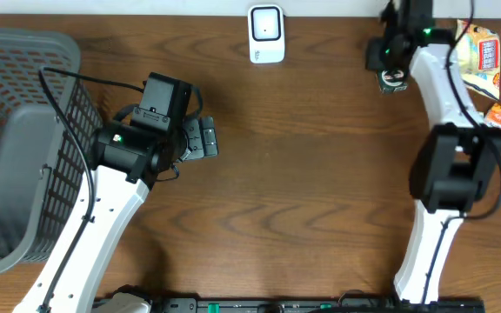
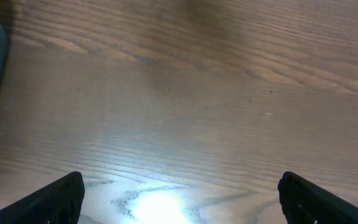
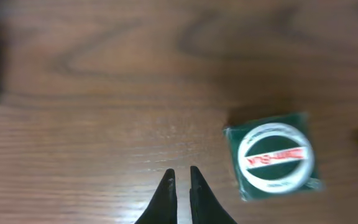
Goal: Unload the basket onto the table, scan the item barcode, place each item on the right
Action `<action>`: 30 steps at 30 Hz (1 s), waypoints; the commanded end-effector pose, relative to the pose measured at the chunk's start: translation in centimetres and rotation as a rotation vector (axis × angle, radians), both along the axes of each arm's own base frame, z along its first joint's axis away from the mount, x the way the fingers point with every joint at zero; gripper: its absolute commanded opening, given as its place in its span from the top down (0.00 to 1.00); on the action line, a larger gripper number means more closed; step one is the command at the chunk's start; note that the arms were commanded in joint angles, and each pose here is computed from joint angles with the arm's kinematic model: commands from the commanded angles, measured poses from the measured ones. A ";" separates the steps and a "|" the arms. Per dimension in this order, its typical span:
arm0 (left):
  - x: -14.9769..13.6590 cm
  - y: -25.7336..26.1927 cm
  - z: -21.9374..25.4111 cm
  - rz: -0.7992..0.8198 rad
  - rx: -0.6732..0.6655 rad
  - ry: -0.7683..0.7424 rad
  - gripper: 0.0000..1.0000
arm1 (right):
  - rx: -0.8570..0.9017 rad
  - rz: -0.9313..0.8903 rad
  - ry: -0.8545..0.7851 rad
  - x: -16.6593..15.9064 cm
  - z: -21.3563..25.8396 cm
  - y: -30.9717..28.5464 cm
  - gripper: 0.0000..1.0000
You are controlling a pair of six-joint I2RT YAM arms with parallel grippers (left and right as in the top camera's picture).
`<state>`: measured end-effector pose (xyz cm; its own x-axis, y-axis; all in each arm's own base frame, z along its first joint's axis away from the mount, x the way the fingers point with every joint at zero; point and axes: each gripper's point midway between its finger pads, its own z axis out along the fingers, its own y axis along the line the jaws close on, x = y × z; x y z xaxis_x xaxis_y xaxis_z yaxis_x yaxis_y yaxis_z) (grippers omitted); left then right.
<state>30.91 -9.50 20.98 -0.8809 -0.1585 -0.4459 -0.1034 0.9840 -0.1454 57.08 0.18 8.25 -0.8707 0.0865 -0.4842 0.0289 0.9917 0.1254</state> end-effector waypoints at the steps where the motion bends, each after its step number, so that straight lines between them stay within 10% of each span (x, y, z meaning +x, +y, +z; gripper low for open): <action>1: 0.1 -0.3 0.6 -0.012 -0.007 -0.014 0.02 | 0.025 -0.004 0.059 0.0 -4.4 -0.6 0.98; 23: 0.1 -0.3 0.6 -0.012 -0.007 -0.014 0.02 | -0.325 -0.357 0.113 -2.4 -6.0 -17.7 0.99; 30: 0.1 -0.3 0.6 -0.011 -0.007 -0.014 0.02 | -0.200 -0.311 0.041 -2.4 -0.7 -16.0 0.97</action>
<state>30.91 -9.50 20.98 -0.8809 -0.1585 -0.4459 -0.1034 0.9840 -0.1454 53.30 -17.76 1.71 -0.8721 0.2963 -0.3895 0.3704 0.9198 -0.1294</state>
